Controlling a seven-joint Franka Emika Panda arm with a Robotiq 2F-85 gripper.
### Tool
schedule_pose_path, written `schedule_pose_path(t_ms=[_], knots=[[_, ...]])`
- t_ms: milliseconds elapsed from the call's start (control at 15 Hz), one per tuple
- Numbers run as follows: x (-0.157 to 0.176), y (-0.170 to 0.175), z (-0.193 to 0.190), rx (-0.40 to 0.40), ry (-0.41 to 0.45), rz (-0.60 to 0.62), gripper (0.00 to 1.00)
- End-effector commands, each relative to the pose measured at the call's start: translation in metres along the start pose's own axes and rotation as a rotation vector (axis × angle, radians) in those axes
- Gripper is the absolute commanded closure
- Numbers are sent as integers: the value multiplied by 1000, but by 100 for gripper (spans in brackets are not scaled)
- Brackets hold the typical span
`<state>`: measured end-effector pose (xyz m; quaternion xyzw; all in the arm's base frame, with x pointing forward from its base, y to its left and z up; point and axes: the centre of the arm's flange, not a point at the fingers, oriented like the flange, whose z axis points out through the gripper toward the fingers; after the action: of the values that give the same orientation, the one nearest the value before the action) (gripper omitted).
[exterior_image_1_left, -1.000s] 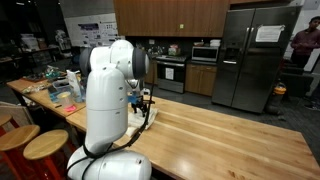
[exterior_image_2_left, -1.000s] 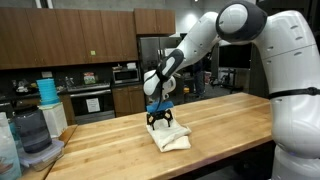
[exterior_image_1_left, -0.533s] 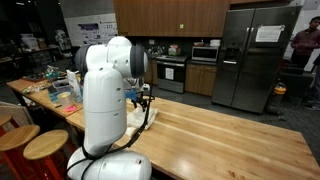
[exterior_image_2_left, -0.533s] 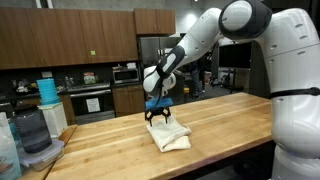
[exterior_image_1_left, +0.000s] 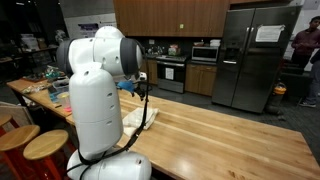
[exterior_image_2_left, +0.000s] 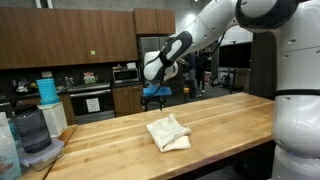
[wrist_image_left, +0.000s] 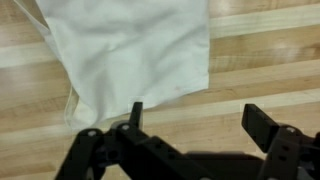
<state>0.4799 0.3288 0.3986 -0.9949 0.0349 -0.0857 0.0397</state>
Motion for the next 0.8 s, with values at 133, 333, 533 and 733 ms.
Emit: schedule_pose_path(t_ms=[133, 333, 533, 733], knots=[[-48, 8, -69, 98, 68, -95, 0], [-81, 11, -95, 130, 98, -170, 0], [-117, 21, -115, 154, 122, -238, 0], [-150, 39, -128, 174, 134, -309, 0]])
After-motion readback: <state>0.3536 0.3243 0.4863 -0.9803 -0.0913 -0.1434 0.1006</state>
